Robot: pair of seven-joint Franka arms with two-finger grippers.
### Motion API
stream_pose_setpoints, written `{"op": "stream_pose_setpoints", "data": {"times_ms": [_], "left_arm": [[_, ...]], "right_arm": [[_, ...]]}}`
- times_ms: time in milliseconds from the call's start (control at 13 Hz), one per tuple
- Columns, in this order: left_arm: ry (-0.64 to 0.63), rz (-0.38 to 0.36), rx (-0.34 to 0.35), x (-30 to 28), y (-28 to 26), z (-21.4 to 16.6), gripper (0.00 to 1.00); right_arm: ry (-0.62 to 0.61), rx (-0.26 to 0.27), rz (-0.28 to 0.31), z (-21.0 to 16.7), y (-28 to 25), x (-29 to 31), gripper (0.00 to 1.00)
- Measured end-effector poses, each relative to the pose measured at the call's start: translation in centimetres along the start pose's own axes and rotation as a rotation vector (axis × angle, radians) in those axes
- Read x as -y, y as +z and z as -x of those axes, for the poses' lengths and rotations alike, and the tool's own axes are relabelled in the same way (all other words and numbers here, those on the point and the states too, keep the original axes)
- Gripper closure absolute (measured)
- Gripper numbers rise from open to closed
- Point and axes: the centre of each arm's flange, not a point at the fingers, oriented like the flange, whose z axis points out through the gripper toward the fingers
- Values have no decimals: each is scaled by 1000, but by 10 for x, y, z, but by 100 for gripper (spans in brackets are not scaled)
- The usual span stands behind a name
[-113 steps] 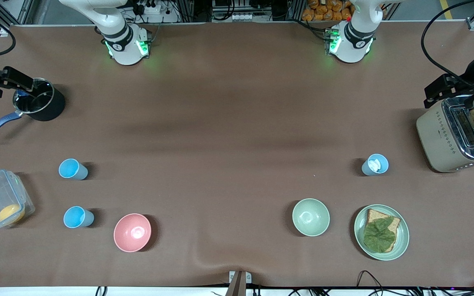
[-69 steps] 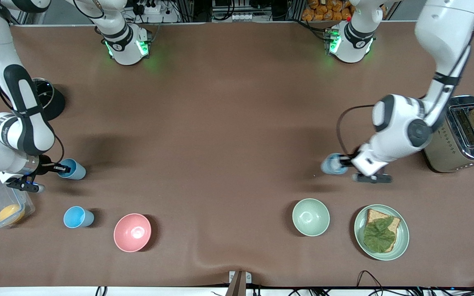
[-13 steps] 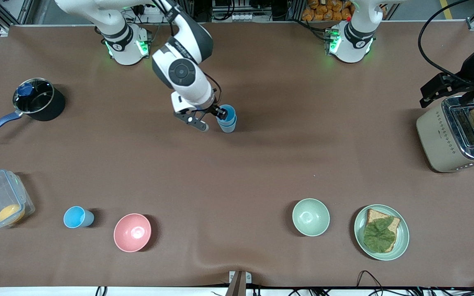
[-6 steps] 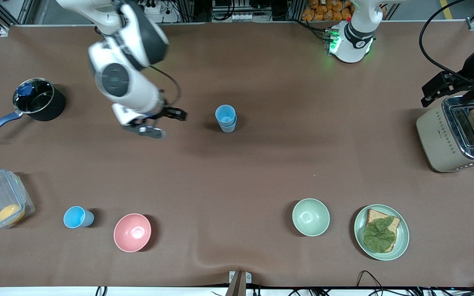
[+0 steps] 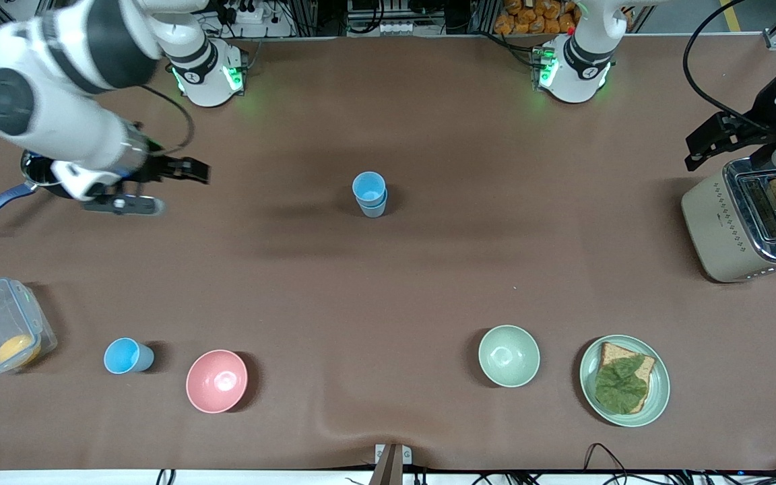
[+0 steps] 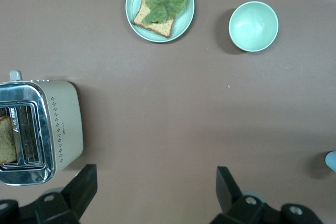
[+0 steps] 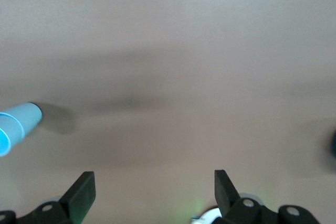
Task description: Stack blue cups with both arms
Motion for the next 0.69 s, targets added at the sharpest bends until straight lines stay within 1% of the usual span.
{"op": "stream_pose_setpoints", "data": {"times_ms": [154,308,538,692], "left_arm": [[4,2,-9,-2,-5,0,0],[1,2,-10,-1,-6,0,0],[-18,0,-5,10,-6,-1,0],[-21,-1,-1,11,-6,0,0]], "right_arm": [[-63,-7,-23,3,-32,-42,0],[-104,-45,-37,9,-68,-67,0],[-137,-122,-38,20,-118,-92,0],[-131,-136,-38,28,-138,-98,0]]}}
